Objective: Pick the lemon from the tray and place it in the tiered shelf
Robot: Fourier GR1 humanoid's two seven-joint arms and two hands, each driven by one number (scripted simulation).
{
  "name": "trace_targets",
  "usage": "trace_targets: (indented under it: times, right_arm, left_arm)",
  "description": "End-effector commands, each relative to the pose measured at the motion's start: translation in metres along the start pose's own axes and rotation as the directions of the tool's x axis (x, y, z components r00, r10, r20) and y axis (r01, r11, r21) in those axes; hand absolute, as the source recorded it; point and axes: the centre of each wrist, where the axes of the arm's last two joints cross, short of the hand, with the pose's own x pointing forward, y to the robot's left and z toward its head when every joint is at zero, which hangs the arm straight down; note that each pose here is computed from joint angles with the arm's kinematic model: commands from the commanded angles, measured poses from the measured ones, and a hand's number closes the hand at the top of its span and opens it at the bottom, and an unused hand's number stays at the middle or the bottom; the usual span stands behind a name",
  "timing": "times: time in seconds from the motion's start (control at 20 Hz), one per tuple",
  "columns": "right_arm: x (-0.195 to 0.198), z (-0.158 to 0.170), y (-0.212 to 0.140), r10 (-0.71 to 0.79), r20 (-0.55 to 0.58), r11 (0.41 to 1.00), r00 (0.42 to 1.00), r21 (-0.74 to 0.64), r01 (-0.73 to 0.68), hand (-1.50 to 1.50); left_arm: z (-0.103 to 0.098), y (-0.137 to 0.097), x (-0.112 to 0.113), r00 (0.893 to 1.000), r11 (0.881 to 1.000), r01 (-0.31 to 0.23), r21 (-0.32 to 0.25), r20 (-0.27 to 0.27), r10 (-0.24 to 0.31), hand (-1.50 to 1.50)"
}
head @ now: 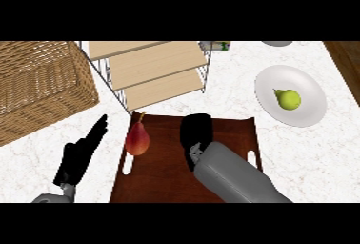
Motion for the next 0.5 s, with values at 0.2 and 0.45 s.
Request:
trace_targets:
  times: [0.2,0.45]
  right_arm:
    - [-0.032,0.026,-0.004,-0.18,0.032,0.972,0.983,-0.146,0.183,1.5]
    - [-0.077,0.046,-0.02,-0.38,0.153,0.882,0.912,-0.236,0.407,1.5]
  left_arm:
    - [0.004,0.006,-0.005,1.0,1.0,0.003,0.023,-0.013,-0.003,0.0]
    - [0.008,0.002,0.004,1.0,0.999,-0.004,0.034,-0.013,0.005,0.0]
